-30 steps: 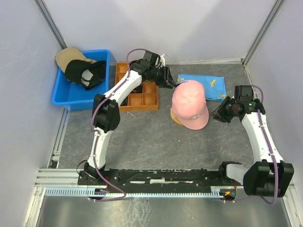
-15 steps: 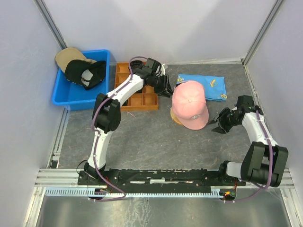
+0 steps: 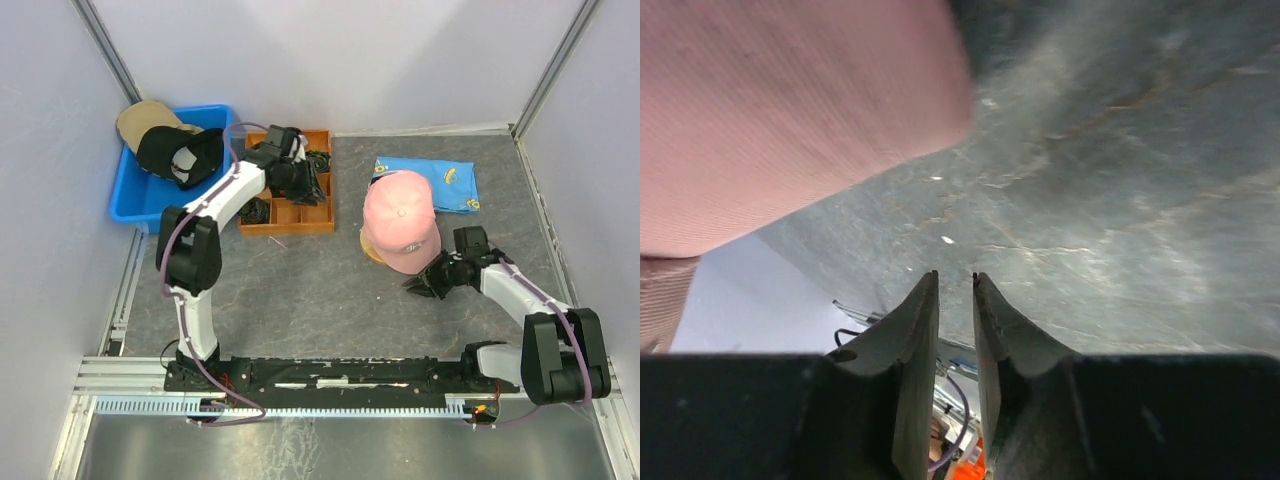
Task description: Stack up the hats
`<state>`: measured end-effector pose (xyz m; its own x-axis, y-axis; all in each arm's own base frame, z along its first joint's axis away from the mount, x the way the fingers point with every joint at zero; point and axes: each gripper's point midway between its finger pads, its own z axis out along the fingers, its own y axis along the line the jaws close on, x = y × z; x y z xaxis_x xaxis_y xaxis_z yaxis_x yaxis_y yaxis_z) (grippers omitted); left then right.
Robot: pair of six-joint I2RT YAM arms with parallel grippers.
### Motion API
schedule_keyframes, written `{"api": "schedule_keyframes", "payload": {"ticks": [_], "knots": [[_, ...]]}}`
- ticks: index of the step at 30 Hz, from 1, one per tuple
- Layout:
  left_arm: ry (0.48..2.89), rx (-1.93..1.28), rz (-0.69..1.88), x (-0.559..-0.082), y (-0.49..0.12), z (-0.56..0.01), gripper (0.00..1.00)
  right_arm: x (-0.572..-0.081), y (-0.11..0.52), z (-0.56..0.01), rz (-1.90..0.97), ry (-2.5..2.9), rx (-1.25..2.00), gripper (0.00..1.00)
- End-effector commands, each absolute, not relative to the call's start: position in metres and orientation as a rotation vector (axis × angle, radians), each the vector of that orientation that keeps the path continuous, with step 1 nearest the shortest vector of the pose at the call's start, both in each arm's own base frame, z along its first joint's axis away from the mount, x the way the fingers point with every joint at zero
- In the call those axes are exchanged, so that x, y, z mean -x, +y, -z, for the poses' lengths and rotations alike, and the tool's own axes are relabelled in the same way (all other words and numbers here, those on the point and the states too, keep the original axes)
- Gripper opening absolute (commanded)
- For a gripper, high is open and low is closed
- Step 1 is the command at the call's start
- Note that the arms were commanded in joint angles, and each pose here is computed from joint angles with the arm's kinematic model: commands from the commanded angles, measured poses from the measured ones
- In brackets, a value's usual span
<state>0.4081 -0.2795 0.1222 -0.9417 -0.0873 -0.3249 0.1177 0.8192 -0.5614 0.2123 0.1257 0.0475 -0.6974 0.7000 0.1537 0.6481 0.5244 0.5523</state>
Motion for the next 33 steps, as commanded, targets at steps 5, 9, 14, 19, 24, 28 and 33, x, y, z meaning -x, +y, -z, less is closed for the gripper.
{"api": "schedule_keyframes", "payload": {"ticks": [5,9,14,19,24,28,33], "knots": [[2.555,0.041,0.863,-0.410,-0.265,-0.155,0.40,-0.280,0.150,-0.061,-0.959,2.309,-1.242,0.27],[2.540,0.039,0.855,-0.410,-0.263,-0.161,0.40,-0.293,0.142,-0.049,-0.867,2.283,-1.272,0.25],[2.537,0.036,0.841,-0.409,-0.260,-0.166,0.40,-0.302,0.128,-0.044,-0.750,2.274,-1.253,0.25],[2.540,0.039,0.827,-0.406,-0.255,-0.166,0.40,-0.308,0.106,-0.055,-0.708,2.225,-1.275,0.26],[2.544,0.040,0.826,-0.404,-0.254,-0.166,0.40,-0.321,0.065,-0.073,-0.672,2.149,-1.312,0.26],[2.538,0.035,0.848,-0.403,-0.257,-0.169,0.40,-0.336,0.040,-0.086,-0.649,2.141,-1.288,0.26],[2.485,-0.021,0.961,-0.399,-0.270,-0.197,0.40,-0.354,0.023,-0.109,-0.635,2.161,-1.218,0.28]]}}
